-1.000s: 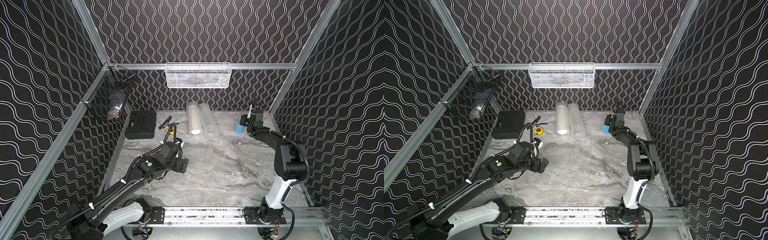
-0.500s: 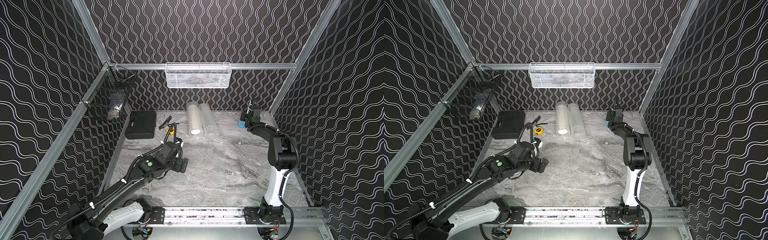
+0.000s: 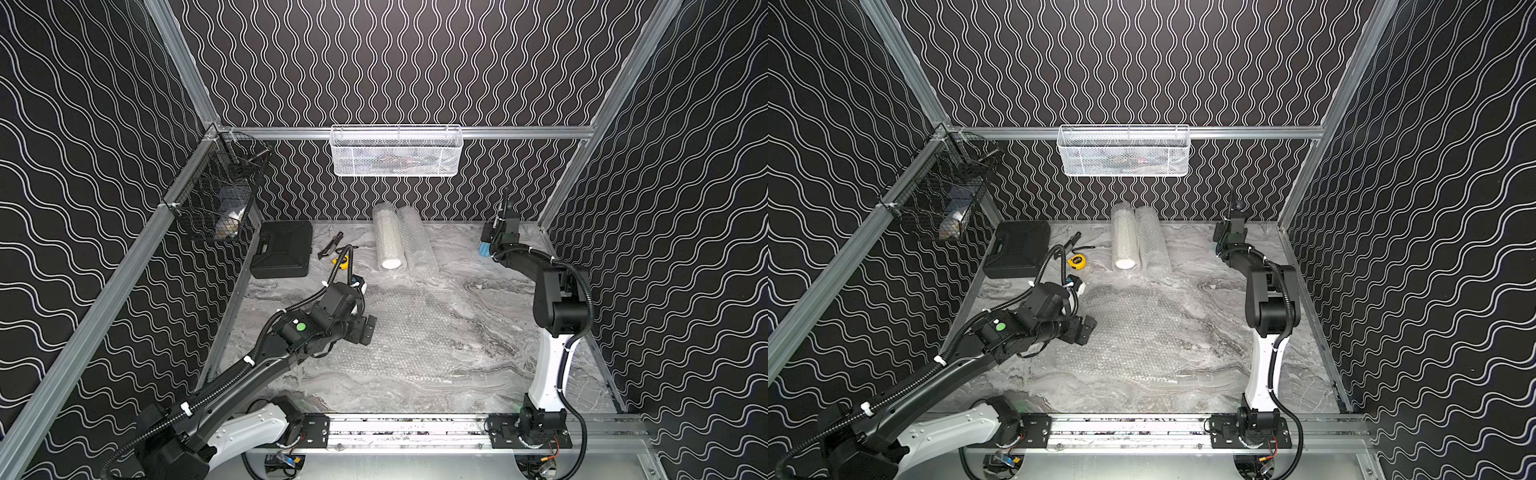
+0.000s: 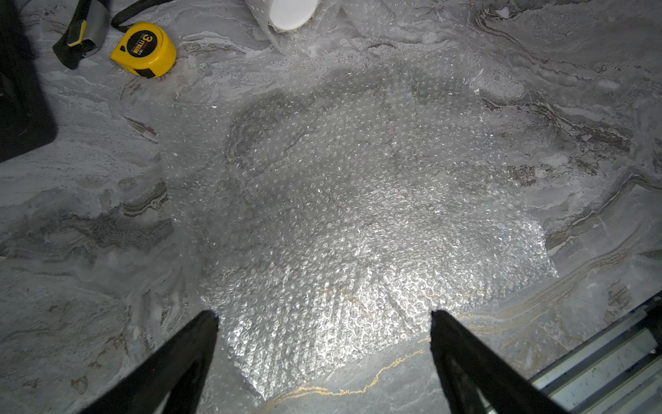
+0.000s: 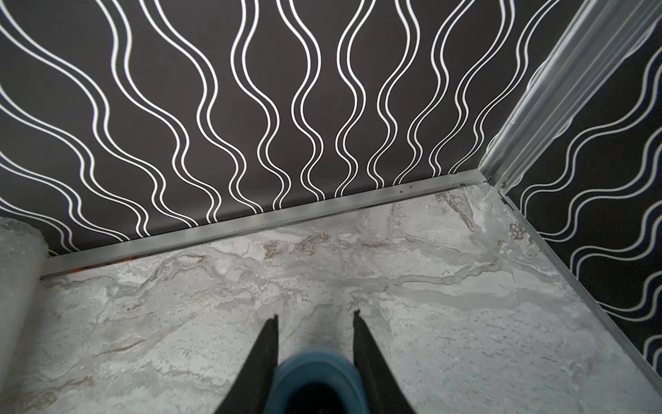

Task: Unwrap the vase from the bubble wrap
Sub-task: Place the vase at the center of the board, then pick up the bubble wrap from the center of the board.

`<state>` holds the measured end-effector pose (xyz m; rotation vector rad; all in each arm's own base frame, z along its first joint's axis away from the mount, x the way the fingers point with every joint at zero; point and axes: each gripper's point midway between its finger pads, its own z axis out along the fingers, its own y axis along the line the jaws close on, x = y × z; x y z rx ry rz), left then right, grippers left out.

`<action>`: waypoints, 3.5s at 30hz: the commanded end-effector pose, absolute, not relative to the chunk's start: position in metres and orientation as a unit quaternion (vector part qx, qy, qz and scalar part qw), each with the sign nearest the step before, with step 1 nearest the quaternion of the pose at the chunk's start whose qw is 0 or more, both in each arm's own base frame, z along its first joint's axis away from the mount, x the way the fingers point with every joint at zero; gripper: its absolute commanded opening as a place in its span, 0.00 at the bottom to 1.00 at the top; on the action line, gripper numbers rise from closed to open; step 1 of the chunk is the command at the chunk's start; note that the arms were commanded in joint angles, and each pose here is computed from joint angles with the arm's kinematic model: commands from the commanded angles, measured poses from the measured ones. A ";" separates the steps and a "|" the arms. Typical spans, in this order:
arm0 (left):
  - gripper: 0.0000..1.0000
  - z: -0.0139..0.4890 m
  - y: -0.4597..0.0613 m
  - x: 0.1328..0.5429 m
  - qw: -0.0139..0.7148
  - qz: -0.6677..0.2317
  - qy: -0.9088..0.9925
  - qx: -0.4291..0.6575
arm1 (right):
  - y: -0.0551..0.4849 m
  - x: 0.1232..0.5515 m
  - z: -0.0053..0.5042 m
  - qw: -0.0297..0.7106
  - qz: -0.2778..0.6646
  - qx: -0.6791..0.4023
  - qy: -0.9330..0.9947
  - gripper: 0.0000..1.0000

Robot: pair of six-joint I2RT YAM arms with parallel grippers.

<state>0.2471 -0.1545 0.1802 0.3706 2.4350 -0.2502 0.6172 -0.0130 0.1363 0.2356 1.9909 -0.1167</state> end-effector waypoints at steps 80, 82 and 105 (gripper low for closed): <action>0.96 0.183 -0.139 0.254 0.333 -0.085 0.932 0.116 | 0.163 0.297 0.023 0.122 0.138 0.104 0.977 0.44; 0.96 0.184 -0.139 0.254 0.333 -0.085 0.932 0.115 | 0.170 0.292 0.019 0.118 0.132 0.091 0.980 0.42; 0.96 0.187 -0.137 0.253 0.340 -0.085 0.930 0.112 | 0.096 0.306 0.064 0.169 -0.014 0.080 0.982 0.04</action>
